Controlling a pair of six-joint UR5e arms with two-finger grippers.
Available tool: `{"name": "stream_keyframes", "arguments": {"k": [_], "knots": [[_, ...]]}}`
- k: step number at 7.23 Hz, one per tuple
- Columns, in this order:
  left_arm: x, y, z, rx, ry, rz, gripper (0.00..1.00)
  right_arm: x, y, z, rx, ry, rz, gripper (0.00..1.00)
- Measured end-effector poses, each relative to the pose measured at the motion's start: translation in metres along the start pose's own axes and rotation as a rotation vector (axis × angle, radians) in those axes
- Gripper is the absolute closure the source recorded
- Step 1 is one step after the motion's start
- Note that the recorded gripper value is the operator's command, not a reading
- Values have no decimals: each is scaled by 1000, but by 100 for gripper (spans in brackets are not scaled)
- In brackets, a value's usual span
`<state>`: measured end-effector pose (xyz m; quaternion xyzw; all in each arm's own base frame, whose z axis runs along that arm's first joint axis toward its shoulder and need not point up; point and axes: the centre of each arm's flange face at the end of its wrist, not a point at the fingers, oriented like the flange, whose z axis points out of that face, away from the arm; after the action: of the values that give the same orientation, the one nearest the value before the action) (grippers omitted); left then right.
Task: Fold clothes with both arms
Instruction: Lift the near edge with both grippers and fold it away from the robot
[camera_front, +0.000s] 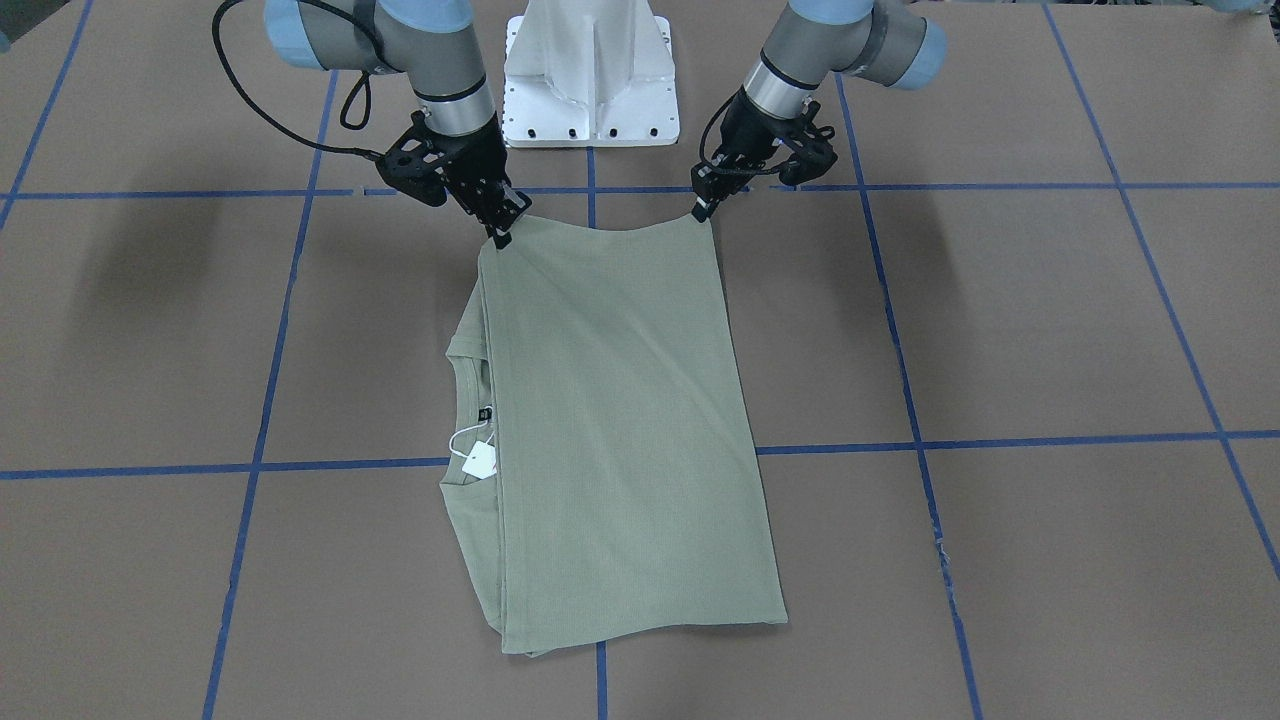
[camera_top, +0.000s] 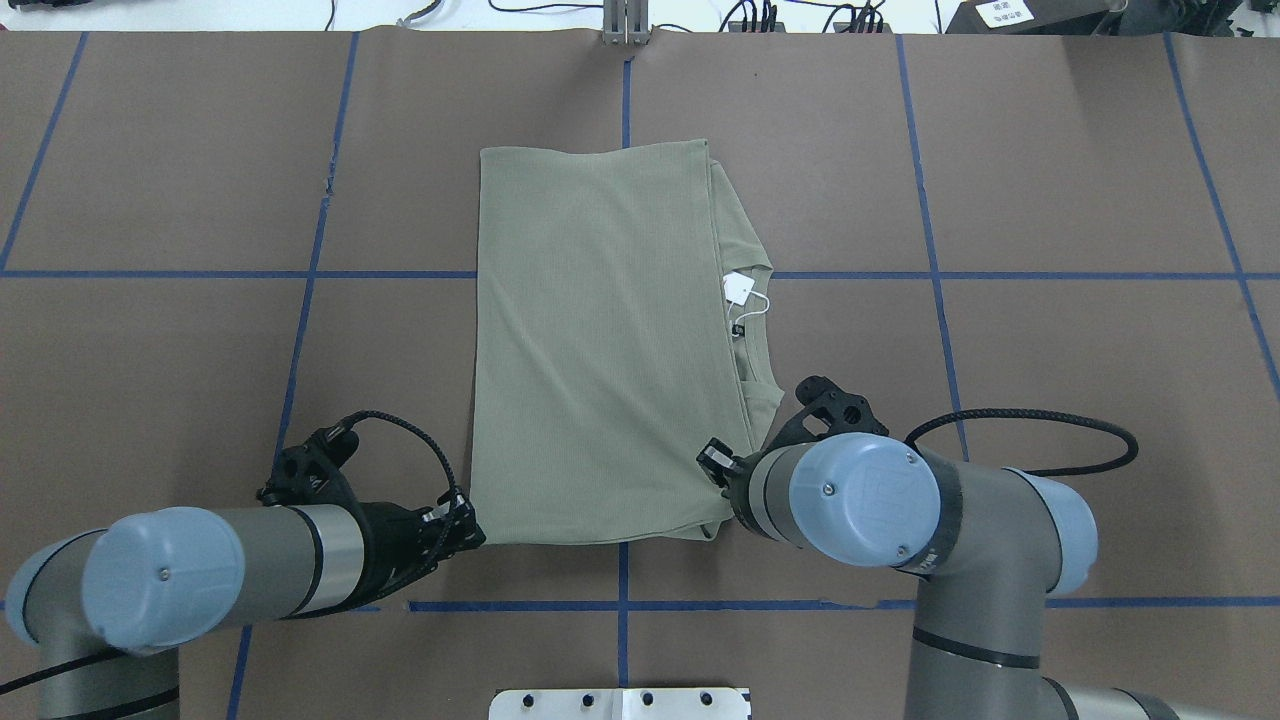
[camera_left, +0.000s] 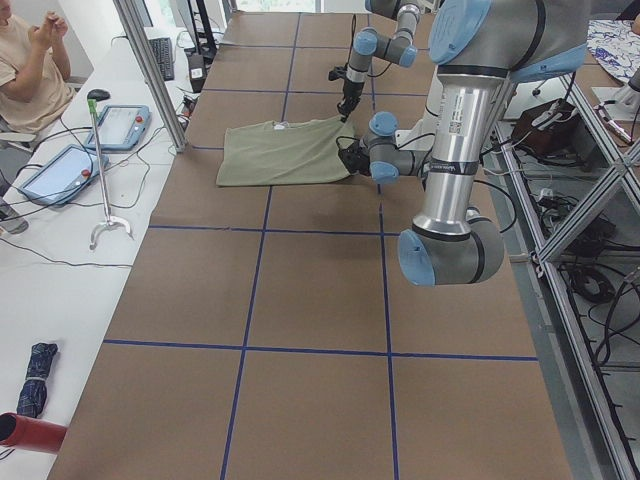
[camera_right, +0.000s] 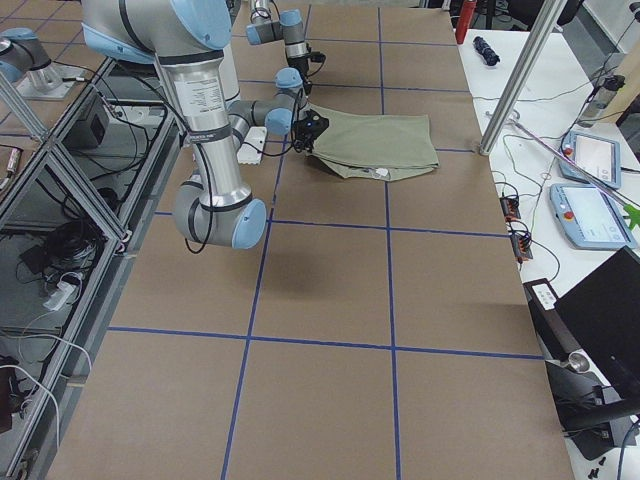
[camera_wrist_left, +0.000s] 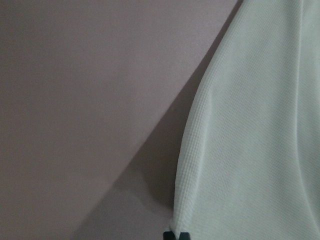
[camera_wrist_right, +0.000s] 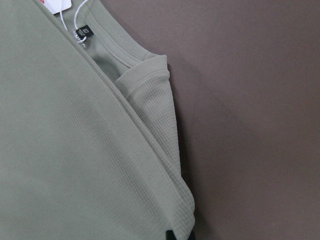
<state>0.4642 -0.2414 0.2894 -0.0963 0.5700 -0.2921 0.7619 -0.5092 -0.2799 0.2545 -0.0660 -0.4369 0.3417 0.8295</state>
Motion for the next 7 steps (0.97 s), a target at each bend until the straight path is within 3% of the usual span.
{"name": "stream_keyframes", "arguments": {"k": [2,4,7], "knots": [[5,29,-46,-77,37,-47,100,27,10,-52,-62,-39,48,100],[40,35,-87,-91,68,-53,100,20,-7,-94,-57,-81,89,100],[117,-32,-87,85,122,62,100,-50,-64,-98,32,-150,136,100]]}}
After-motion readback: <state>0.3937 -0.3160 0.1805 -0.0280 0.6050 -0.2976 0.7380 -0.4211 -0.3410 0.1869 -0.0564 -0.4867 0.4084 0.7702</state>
